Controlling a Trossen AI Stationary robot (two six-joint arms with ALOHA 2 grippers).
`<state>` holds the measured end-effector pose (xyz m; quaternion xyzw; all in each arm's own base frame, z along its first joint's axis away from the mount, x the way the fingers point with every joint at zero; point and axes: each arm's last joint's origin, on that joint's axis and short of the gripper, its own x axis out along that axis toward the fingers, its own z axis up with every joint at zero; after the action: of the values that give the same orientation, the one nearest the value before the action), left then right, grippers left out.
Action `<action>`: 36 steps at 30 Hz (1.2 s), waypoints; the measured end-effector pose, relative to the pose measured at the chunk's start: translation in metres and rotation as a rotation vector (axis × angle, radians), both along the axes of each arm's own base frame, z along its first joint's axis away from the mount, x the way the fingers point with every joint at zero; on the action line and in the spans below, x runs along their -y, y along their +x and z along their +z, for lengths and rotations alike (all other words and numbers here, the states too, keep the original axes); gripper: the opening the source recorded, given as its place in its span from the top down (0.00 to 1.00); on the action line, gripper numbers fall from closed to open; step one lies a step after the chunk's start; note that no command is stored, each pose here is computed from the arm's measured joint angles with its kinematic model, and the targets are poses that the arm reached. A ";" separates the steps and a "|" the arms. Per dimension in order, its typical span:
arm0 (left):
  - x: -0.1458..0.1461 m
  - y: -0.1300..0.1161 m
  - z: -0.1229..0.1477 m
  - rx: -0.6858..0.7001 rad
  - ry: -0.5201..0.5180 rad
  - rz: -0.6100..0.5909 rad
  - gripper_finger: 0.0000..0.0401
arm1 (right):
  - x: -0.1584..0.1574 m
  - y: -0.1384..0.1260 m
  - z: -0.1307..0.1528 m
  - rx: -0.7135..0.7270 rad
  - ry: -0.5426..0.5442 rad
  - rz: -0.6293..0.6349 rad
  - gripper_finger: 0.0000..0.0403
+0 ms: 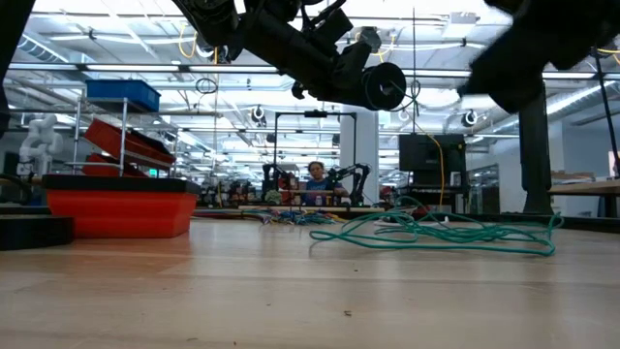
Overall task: Coil cords
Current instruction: Uncoil the green wire from the spool
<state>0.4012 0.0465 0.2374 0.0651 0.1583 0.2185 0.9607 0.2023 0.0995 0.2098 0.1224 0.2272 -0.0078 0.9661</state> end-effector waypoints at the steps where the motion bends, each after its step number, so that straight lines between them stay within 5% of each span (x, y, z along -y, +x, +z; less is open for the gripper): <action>1: 0.000 0.000 0.000 0.000 0.000 -0.001 1.00 | -0.002 0.001 0.004 0.041 -0.017 0.022 0.59; 7: 0.000 0.000 0.000 0.000 0.000 0.000 1.00 | -0.003 0.007 0.024 0.260 -0.182 0.015 0.61; 11: 0.000 0.000 0.000 0.000 0.000 0.000 1.00 | 0.010 0.011 0.025 0.247 -0.319 -0.136 0.64; 16: 0.000 0.000 0.000 -0.001 0.000 0.000 1.00 | 0.031 0.019 0.025 0.233 -0.337 -0.204 0.66; 21: 0.000 0.000 -0.001 -0.009 -0.001 0.000 1.00 | 0.040 0.020 0.017 0.164 -0.255 -0.212 0.66; 36: 0.000 -0.001 -0.003 -0.030 -0.003 0.000 1.00 | 0.021 -0.022 -0.034 -0.464 0.195 -0.217 0.66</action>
<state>0.4003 0.0467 0.2346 0.0667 0.1731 0.2174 0.9583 0.1805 0.0782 0.1763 0.2335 0.4278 -0.1174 0.8653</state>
